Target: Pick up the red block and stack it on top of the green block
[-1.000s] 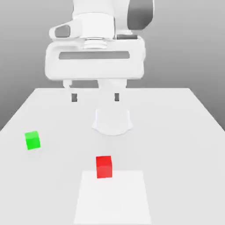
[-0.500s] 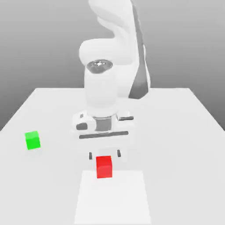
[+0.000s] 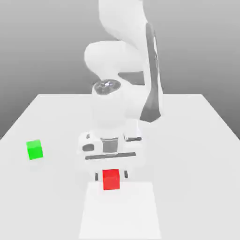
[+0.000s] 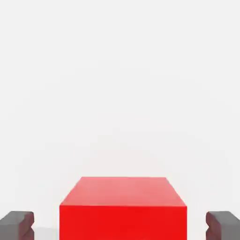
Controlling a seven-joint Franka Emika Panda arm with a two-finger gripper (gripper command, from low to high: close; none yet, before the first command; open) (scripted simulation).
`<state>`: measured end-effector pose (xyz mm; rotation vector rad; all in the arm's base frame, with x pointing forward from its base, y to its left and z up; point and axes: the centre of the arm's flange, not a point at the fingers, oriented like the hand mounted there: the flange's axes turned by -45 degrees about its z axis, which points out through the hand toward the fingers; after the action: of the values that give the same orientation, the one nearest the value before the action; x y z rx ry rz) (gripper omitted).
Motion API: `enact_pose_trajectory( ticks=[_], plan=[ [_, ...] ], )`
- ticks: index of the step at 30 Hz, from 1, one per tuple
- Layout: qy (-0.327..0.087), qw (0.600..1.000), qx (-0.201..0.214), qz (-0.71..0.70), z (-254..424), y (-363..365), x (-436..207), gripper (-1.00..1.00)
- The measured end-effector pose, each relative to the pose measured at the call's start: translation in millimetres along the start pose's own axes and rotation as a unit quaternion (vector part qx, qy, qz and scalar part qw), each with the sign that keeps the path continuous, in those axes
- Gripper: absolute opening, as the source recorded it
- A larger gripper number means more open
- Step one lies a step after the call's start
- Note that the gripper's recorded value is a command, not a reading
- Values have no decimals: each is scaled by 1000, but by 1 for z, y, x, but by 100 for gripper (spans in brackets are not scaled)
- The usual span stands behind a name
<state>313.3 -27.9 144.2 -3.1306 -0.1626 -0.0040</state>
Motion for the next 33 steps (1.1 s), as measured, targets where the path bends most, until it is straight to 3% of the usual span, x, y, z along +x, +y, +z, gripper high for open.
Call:
enact_pose_trajectory(
  ticks=[1,21,33],
  plan=[
    [-1,1000,-2,0,2,0,-1,-100],
    [2,1000,16,-1,-35,1,11,-100],
    [-2,1000,2,-1,-62,-1,1,-100]
  ],
)
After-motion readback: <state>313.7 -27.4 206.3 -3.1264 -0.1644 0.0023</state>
